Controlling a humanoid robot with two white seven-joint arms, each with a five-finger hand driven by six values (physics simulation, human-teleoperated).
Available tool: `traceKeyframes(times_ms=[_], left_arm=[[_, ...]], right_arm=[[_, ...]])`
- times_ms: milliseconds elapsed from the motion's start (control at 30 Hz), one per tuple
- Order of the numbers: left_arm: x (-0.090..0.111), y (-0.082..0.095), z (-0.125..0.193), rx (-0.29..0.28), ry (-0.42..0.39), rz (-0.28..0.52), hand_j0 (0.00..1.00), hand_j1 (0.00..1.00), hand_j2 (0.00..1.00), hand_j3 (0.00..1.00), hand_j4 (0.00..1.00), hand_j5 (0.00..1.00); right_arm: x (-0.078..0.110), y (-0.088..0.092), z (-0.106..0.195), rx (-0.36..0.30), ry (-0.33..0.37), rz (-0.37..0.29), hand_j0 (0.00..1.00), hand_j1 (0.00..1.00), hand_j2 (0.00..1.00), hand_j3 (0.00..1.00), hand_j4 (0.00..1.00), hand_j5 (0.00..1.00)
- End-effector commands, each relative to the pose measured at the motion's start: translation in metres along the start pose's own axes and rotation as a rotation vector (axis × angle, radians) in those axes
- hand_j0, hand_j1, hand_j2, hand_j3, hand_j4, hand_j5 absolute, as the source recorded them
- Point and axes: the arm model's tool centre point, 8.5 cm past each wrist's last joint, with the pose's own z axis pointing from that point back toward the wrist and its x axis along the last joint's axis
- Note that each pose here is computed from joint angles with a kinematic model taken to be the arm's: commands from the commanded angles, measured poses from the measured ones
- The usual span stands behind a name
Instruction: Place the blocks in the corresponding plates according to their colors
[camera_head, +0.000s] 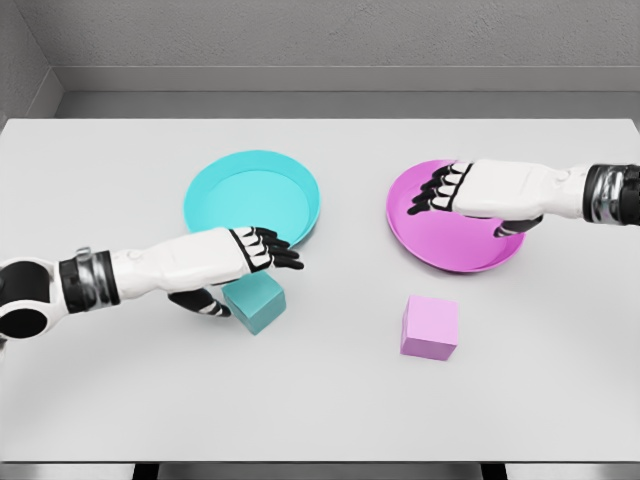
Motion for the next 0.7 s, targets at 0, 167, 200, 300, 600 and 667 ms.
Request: traceKeyframes(times_ms=[0, 167, 200, 300, 600, 667], left_arm=[[0.000, -0.006, -0.002, -0.018, 0.015, 0.002, 1.00, 1.00, 1.00, 1.00, 1.00, 1.00], [0.000, -0.011, -0.003, -0.044, 0.021, 0.004, 1.00, 1.00, 1.00, 1.00, 1.00, 1.00], [-0.003, -0.010, -0.004, -0.045, 0.044, 0.009, 1.00, 1.00, 1.00, 1.00, 1.00, 1.00], [-0.006, -0.011, -0.014, -0.042, 0.073, -0.004, 1.00, 1.00, 1.00, 1.00, 1.00, 1.00], [-0.005, -0.015, -0.016, -0.056, 0.073, -0.015, 1.00, 1.00, 1.00, 1.00, 1.00, 1.00], [-0.003, -0.019, -0.017, -0.068, 0.065, -0.013, 1.00, 1.00, 1.00, 1.00, 1.00, 1.00]], right_arm=[[0.019, -0.004, -0.004, 0.009, -0.052, 0.038, 1.00, 1.00, 1.00, 1.00, 1.00, 1.00], [0.019, 0.001, 0.005, 0.036, -0.042, 0.044, 1.00, 1.00, 1.00, 1.00, 1.00, 1.00], [0.021, 0.000, 0.005, 0.033, -0.047, 0.050, 1.00, 1.00, 1.00, 1.00, 1.00, 1.00], [0.042, 0.008, -0.008, 0.058, -0.115, 0.057, 1.00, 1.00, 1.00, 1.00, 1.00, 1.00], [0.057, 0.019, -0.018, 0.091, -0.169, 0.053, 1.00, 1.00, 1.00, 1.00, 1.00, 1.00], [0.061, 0.024, -0.021, 0.105, -0.184, 0.047, 1.00, 1.00, 1.00, 1.00, 1.00, 1.00]])
